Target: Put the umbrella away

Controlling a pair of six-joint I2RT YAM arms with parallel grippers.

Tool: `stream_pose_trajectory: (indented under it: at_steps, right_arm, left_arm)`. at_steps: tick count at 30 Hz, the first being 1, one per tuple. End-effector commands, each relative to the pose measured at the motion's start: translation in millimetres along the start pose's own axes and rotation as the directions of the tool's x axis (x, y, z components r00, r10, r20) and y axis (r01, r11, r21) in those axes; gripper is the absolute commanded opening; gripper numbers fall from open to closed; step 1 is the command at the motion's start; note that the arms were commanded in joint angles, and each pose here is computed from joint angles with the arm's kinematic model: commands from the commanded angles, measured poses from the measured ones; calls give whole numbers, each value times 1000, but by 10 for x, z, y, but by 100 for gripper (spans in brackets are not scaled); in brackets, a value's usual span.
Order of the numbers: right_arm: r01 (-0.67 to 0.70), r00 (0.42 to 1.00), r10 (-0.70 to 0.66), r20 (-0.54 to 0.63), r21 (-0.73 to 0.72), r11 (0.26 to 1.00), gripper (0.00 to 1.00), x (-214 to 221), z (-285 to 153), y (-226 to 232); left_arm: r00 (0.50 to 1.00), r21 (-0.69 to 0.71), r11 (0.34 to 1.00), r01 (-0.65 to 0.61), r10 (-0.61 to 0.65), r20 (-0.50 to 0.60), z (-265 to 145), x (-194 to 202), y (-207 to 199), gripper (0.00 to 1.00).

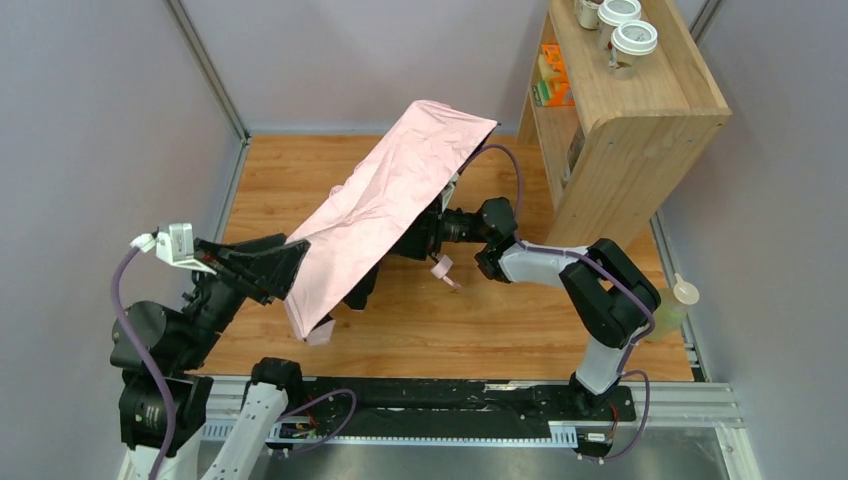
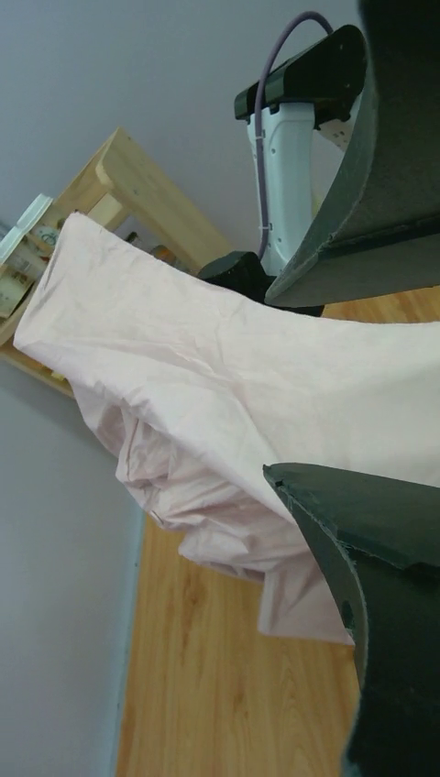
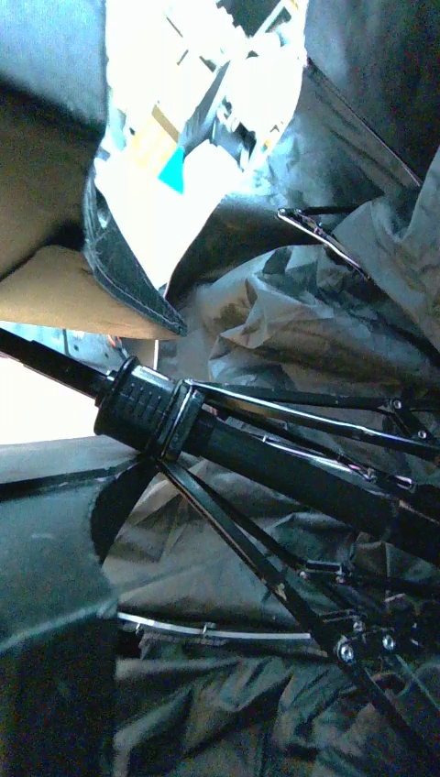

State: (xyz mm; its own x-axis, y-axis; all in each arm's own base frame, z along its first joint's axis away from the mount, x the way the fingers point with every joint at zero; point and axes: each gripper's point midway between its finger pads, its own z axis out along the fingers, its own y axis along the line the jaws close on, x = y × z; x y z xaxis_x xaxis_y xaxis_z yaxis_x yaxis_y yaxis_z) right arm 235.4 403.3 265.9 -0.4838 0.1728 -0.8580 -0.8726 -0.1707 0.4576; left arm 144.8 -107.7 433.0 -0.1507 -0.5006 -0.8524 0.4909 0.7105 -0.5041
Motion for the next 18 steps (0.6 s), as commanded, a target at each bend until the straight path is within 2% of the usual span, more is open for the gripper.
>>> stream_pose_trajectory:
  at_steps: [1, 5, 8, 10, 11, 12, 14, 16, 17, 18]
  right_arm:
    - [207, 976, -186, 116, -214, 955, 0, -479, 64, 654]
    - [211, 975, -189, 119, -215, 953, 0, -501, 63, 689]
    - [223, 972, -201, 119, -215, 951, 0, -492, 45, 722]
    - [226, 972, -206, 112, -211, 951, 0, -464, 36, 735]
    - [227, 972, -208, 106, -210, 951, 0, -452, 37, 746]
    - [221, 974, -206, 90, -204, 954, 0, -413, 47, 741]
    - [233, 972, -224, 65, -183, 955, 0, -363, 84, 747]
    - [246, 969, -243, 39, -162, 956, 0, -300, 148, 754]
    - [253, 967, -252, 29, -161, 954, 0, -260, 188, 779]
    - [256, 967, -254, 33, -165, 952, 0, -258, 210, 819]
  left_arm:
    - [998, -221, 974, 59, -66, -24, -103, 234, 447, 70]
    - [978, -374, 908, 187, -208, -17, -84, 437, 759, 71]
    - [969, -390, 888, 244, -240, 60, -112, 405, 821, 71]
    - [966, -252, 933, 256, -236, 109, -4, 279, 628, 71]
    - [958, -227, 931, 285, -268, 105, 50, 330, 624, 74]
    - [961, -95, 959, 268, -259, 100, 124, 230, 389, 75]
    - [961, 92, 958, 273, -275, 15, 316, 272, 113, 75]
    - [952, 201, 931, 304, -288, -107, 480, 391, -41, 75]
    - [949, 205, 932, 300, -270, -164, 608, 474, -2, 74]
    - [944, 184, 938, 295, -256, -208, 628, 529, 18, 69]
